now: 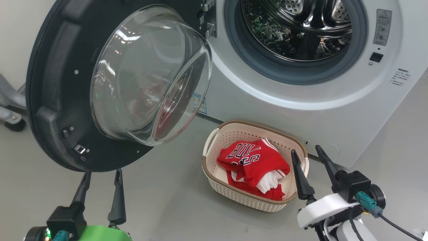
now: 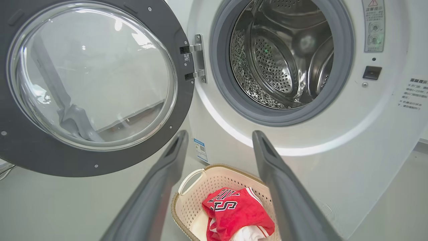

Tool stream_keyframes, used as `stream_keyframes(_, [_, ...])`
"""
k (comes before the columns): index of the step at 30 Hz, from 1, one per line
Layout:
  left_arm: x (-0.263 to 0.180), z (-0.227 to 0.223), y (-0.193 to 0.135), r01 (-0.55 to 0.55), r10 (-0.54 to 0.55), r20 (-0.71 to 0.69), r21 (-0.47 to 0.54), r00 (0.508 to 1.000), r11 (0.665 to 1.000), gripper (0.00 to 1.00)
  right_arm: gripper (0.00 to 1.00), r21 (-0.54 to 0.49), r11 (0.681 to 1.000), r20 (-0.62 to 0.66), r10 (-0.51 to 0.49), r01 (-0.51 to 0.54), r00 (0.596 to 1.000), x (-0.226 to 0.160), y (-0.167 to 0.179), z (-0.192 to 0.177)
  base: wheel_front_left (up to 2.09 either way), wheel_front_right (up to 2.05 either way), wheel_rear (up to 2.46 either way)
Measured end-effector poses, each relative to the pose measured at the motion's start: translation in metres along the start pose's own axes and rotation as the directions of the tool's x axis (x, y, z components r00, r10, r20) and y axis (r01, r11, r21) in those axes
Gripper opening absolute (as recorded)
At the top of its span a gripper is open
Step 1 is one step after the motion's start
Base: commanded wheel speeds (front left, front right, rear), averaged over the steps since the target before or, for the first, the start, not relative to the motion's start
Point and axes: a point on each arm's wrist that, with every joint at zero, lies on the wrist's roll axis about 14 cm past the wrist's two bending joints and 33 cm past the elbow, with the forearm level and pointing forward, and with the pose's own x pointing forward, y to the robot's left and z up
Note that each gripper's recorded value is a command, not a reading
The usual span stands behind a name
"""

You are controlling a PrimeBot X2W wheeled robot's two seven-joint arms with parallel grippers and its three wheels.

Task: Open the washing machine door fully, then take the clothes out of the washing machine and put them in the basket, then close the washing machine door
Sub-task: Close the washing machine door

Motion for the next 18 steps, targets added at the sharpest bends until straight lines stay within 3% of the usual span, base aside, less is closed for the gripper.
stream_keyframes(18, [-0.0008,0.0022,0.0066,-0.024,0.024,0.010,0.004,1.000,1.000,1.00,1.00,0.009,1.000,-0.021,0.024,-0.024,0.999,0.0020,0.0081,-0.0060,0.00,0.00,0.00])
